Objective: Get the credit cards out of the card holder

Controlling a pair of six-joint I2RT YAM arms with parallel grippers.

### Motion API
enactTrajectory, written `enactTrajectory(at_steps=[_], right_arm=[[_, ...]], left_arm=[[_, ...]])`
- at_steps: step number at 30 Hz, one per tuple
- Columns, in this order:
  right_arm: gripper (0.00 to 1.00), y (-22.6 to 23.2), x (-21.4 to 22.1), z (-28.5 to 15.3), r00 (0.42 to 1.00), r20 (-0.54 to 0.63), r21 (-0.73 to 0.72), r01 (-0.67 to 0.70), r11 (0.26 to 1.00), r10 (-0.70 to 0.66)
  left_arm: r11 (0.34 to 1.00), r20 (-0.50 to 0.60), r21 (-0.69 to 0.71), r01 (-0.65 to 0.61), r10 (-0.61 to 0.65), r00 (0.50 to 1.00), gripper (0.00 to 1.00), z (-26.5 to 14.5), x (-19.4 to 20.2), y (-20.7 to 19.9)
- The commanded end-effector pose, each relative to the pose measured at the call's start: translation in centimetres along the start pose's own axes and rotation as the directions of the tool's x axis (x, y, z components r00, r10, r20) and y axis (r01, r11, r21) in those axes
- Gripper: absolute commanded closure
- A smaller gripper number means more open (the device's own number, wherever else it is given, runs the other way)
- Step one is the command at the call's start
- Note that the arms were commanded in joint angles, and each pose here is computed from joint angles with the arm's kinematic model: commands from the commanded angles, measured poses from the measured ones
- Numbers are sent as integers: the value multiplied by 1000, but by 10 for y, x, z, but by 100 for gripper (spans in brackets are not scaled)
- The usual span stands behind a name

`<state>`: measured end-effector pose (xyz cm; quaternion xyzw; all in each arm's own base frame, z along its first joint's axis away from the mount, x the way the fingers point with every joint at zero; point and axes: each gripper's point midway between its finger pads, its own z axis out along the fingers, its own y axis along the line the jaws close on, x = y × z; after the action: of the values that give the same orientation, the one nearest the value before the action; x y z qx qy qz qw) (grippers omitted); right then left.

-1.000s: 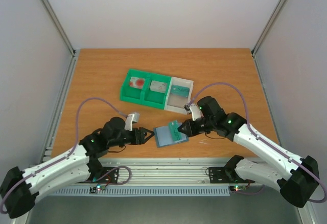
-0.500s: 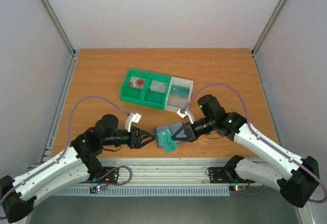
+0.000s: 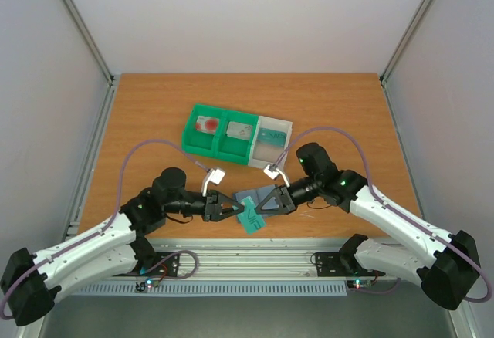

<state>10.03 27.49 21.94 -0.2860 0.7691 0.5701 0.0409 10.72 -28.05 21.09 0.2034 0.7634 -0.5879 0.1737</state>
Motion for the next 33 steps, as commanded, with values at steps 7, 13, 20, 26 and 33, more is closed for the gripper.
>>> enactTrajectory(at_steps=[7, 13, 20, 26, 33], right_arm=[[99, 1, 0, 2, 1000, -8, -24, -3, 1000, 3], [94, 1, -7, -3, 1000, 23, 39, 7, 999, -8], [66, -6, -37, -12, 973, 220, 97, -96, 991, 73], [42, -13, -61, -22, 899, 403, 54, -209, 976, 170], [36, -11, -83, -21, 856, 468, -26, -233, 972, 218]], left_arm=[[997, 37, 70, -34, 32, 999, 97, 1, -8, -13], [998, 55, 64, -26, 23, 998, 100, 1, -13, -13], [999, 279, 49, 12, -25, 960, 100, -13, -44, -10], [1000, 486, 10, 23, -25, 873, 100, -36, -76, -8], [998, 620, 39, 39, -55, 782, 100, -49, -105, -13]])
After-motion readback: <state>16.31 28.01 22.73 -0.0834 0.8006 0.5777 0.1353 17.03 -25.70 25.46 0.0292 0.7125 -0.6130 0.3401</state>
